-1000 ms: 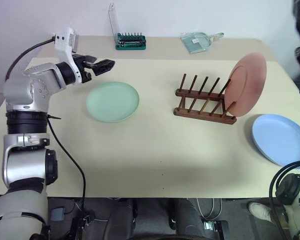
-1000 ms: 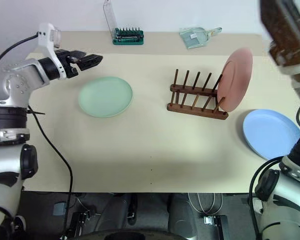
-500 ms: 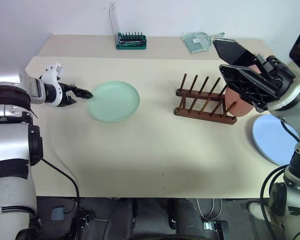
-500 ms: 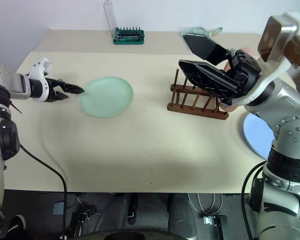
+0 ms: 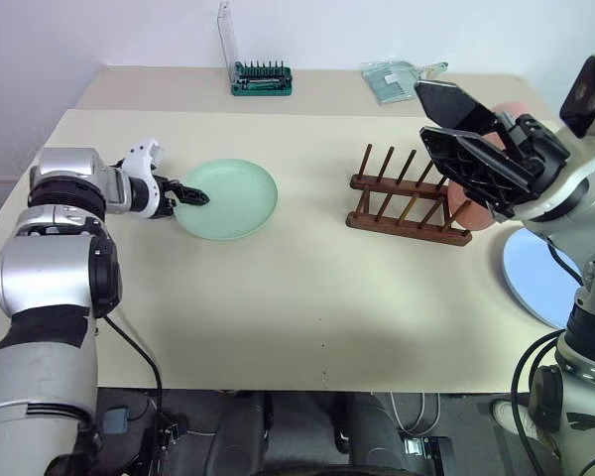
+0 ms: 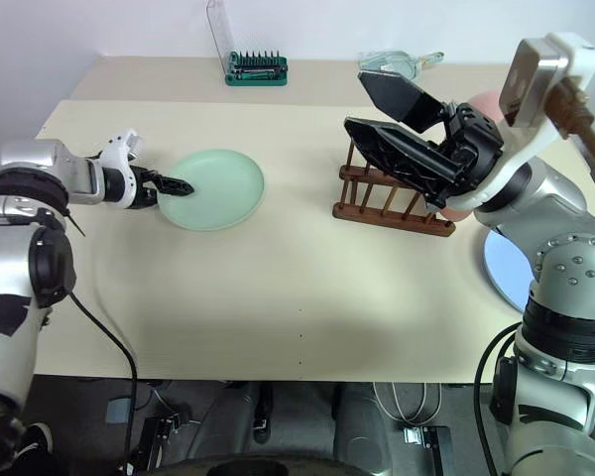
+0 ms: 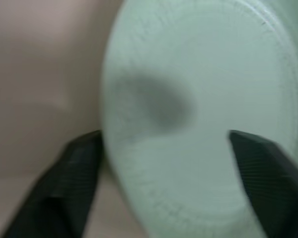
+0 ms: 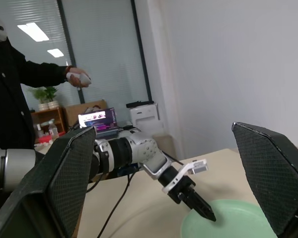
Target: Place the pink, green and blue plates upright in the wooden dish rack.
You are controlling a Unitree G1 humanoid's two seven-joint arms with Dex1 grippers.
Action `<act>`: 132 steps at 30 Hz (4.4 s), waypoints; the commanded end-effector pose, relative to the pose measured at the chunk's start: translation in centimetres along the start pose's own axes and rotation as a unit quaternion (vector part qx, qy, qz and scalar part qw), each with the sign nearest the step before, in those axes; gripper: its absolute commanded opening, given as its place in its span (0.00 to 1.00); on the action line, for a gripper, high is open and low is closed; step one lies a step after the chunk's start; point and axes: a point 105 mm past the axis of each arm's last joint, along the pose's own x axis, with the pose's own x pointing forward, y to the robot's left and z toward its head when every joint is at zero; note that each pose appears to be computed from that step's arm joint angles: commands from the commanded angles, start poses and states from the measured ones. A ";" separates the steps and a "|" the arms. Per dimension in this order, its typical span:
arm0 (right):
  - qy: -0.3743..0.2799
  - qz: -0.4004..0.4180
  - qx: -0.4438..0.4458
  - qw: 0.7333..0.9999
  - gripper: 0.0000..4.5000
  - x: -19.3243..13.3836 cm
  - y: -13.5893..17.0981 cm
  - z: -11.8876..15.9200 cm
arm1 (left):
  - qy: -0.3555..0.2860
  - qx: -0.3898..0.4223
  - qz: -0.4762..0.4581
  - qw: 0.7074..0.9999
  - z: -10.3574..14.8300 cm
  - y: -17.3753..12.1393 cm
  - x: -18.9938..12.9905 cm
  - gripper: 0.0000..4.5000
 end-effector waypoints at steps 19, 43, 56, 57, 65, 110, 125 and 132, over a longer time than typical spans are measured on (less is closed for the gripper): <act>0.073 -0.056 -0.138 0.986 1.00 1.4 -1.9 -2.2 | -0.241 -0.132 -0.167 0.947 8.7 -4.5 -4.5 0.02; 0.188 -0.027 -0.759 0.622 1.00 6.1 -6.9 -6.2 | -0.487 -0.052 -0.248 0.836 4.8 -19.1 -9.8 0.02; 0.195 -0.040 -0.759 0.620 0.50 6.1 -7.4 -6.4 | -0.480 -0.040 -0.253 0.839 3.8 -19.8 -9.2 0.00; 0.196 -0.042 -0.758 0.621 0.37 6.1 -7.4 -6.4 | -0.478 -0.042 -0.253 0.840 3.7 -19.8 -9.1 0.00; 0.199 -0.053 -0.757 0.621 0.00 6.0 -7.7 -6.2 | -0.453 -0.060 -0.261 0.850 3.3 -19.4 -7.9 0.07; -0.154 -0.473 0.174 0.850 0.00 -2.4 -11.1 5.2 | -0.350 0.361 -0.366 0.783 0.5 -15.1 -9.7 0.99; -0.165 -0.455 0.209 0.850 0.00 -1.6 -10.2 6.1 | -0.359 0.355 -0.346 0.791 1.3 -14.5 -9.1 0.99; -0.175 -0.444 0.241 0.845 0.00 -1.5 -9.9 6.2 | -0.359 0.345 -0.346 0.795 1.4 -14.5 -8.9 0.99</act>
